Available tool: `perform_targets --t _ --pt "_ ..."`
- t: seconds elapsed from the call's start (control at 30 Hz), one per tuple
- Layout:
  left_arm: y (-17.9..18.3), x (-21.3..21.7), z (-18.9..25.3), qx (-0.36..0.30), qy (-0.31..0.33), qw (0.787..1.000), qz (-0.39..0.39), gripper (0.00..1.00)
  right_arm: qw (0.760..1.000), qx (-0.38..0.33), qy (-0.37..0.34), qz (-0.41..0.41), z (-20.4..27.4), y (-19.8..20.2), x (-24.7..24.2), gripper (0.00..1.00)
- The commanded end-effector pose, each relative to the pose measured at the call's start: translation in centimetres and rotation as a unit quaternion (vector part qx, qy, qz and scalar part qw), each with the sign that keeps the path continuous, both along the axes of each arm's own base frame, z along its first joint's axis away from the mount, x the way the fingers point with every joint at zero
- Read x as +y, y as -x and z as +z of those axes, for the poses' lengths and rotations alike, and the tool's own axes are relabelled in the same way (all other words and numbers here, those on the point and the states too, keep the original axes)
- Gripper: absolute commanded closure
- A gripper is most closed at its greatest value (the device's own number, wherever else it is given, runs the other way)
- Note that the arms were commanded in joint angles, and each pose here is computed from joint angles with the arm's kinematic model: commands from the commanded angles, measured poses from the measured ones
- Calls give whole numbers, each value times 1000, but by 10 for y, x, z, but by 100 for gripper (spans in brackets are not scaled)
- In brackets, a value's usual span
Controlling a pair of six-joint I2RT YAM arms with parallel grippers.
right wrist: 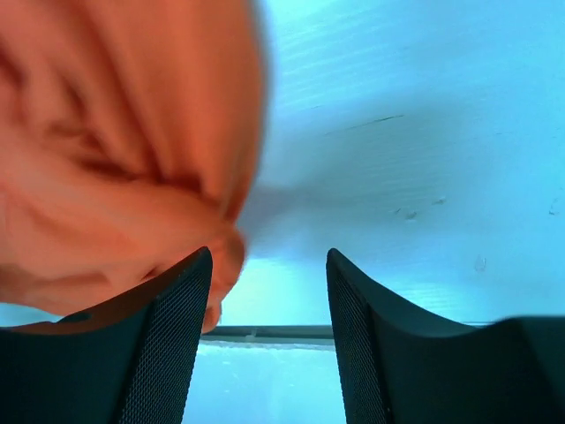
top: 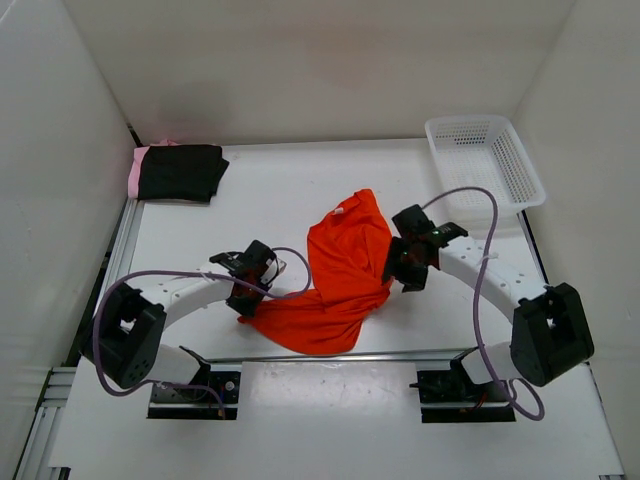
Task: Fold and stack the t-shirts
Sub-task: Flatten out the tshirt
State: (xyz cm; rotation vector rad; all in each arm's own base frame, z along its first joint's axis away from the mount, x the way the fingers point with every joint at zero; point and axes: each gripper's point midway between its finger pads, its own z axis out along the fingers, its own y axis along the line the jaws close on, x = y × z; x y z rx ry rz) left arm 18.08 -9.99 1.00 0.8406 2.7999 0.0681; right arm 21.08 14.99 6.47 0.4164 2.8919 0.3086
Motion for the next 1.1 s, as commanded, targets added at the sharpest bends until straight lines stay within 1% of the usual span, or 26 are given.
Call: perform_targets --t 0.0,0.03,0.07,0.1,0.17,0.2,0.27,0.3,0.33,0.37,0.47,0.57,0.7,0.8,0.83,0.9,0.93,0.97,1.0,1.07 --pt "-5 -4 -1 -23 6 1000 -7 90 986 -125 29 103 49 -32 41 40" --pt "-4 -3 -4 -18 2 1000 -7 90 978 -161 19 135 74 -45 65 40" --pt "-4 -3 -4 -18 2 1000 -7 90 971 -163 22 173 76 -42 81 40" --pt "-7 -5 -1 -23 5 1000 -7 90 957 -155 35 242 65 -30 107 40" --pt "-7 -5 -3 -19 3 1000 -7 90 942 -159 31 294 65 -24 137 46" --pt "-7 -5 -3 -19 3 1000 -7 90 935 -142 41 323 49 -13 152 51" --pt "-8 4 -5 -15 0 1000 11 90 931 -140 41 334 46 -13 167 51" --pt "-9 6 -5 -15 0 1000 17 90 931 -132 34 339 36 -15 176 51" --pt "-10 9 -5 -15 0 1000 23 90 935 -126 23 330 33 -15 183 51" --pt "-10 13 -4 -20 2 999 33 90 934 -128 9 333 36 -17 194 51" --pt "-9 14 -1 -23 16 999 41 90 936 -100 -7 337 17 -21 211 51" --pt "-8 15 1 -27 19 999 41 90 938 -69 14 340 -3 -15 203 51" --pt "-6 18 -2 -24 17 999 46 90 940 -49 26 336 -17 -7 192 59" --pt "-9 17 1 -27 19 998 46 90 942 -39 31 333 -24 -3 186 75" --pt "-9 17 1 -27 19 998 46 90 945 -37 30 324 -23 -5 185 84" --pt "-8 17 -1 -24 17 999 46 90 948 -30 28 317 -26 -5 182 91" --pt "-9 19 -1 -26 13 998 47 90 948 -30 28 317 -26 -5 182 93" --pt "-9 19 -1 -26 13 998 47 90 949 -26 25 313 -25 -6 178 98" --pt "-9 19 -1 -26 13 998 47 90 949 -26 25 313 -25 -6 178 100" --pt "-9 19 -1 -26 13 998 47 90 954 -31 26 297 -20 -9 168 100"
